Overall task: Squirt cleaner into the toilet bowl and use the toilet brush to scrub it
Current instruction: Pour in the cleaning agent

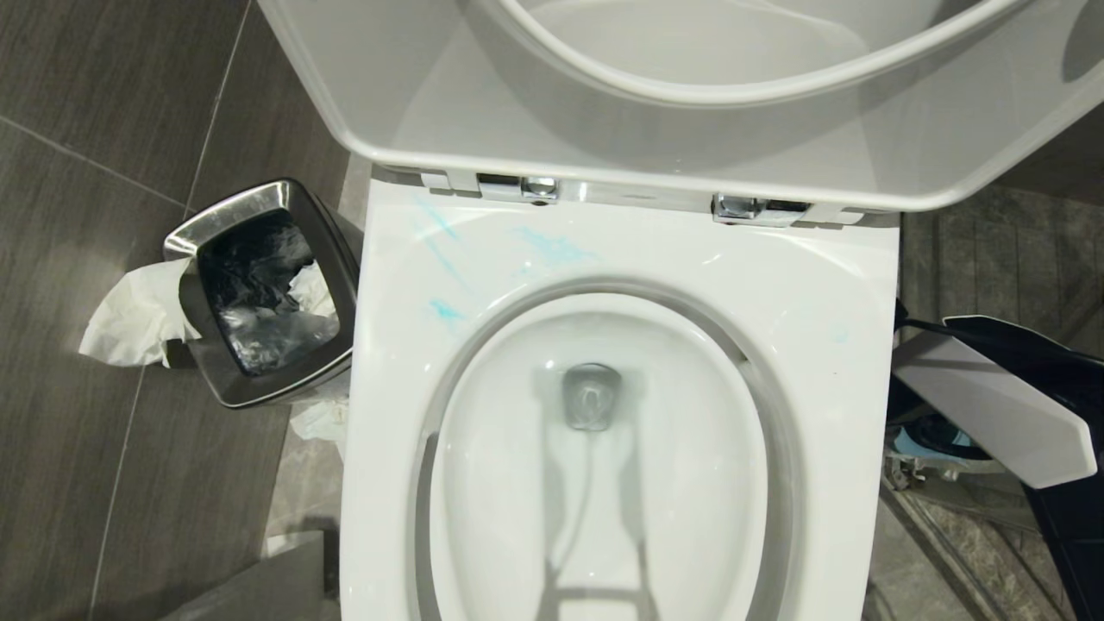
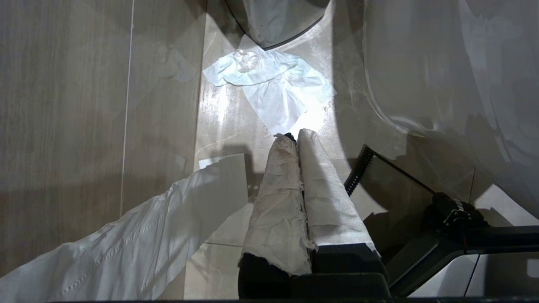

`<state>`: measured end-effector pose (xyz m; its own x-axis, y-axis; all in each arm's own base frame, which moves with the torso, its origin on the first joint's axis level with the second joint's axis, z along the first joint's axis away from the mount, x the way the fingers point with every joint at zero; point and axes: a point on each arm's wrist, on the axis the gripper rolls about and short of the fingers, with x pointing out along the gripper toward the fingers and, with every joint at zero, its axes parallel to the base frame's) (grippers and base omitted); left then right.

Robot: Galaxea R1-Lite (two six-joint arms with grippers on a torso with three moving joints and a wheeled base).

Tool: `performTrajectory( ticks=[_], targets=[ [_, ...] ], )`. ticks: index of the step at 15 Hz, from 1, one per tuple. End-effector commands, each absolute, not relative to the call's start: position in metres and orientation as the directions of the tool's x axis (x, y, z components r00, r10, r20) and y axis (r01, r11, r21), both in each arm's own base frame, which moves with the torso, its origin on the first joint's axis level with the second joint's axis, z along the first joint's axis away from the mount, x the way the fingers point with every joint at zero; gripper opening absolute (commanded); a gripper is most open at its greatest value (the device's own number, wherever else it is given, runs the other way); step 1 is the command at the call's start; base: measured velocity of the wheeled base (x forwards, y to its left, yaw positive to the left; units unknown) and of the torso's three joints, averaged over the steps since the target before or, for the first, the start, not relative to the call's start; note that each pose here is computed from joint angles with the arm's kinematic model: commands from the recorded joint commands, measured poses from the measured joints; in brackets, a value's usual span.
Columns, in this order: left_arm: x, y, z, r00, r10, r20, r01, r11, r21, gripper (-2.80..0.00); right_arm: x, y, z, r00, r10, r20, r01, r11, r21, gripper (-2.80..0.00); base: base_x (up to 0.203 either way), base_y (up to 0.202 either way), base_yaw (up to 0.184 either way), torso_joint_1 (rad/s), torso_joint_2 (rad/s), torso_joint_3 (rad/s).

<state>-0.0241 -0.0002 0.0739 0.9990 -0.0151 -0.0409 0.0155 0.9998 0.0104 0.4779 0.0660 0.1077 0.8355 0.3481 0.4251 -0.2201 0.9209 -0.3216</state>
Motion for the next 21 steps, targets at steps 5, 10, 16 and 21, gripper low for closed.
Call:
performTrajectory(
  ticks=[5,10,16,21],
  targets=[
    [-0.0241,-0.0002,0.0739,0.999,-0.015,-0.041,0.015,1.0,0.01,-2.8,0.4795,0.0661,0.1116,0.824,0.346,0.449,-0.213,0.923,-0.321,0.0,0.0,0.0,0.0,0.0,0.0,0.0],
    [-0.024,-0.0002,0.0739,0.999,-0.015,-0.042,0.016,1.0,0.01,-2.8,0.4797,0.0668,0.1097,0.825,0.348,0.445,-0.217,0.923,-0.319,0.0,0.0,0.0,0.0,0.0,0.0,0.0],
    [-0.024,-0.0002,0.0739,0.999,-0.015,-0.043,0.015,1.0,0.01,-2.8,0.4804,0.0669,0.1082,0.827,0.346,0.444,-0.215,0.923,-0.319,-2.8,0.0,0.0,0.0,0.0,0.0,0.0],
    [-0.0241,-0.0002,0.0739,0.999,-0.015,-0.042,0.016,1.0,0.01,-2.8,0.4788,0.0646,0.1083,0.833,0.339,0.438,-0.209,0.924,-0.319,-2.8,0.0,0.0,0.0,0.0,0.0,0.0]
  ],
)
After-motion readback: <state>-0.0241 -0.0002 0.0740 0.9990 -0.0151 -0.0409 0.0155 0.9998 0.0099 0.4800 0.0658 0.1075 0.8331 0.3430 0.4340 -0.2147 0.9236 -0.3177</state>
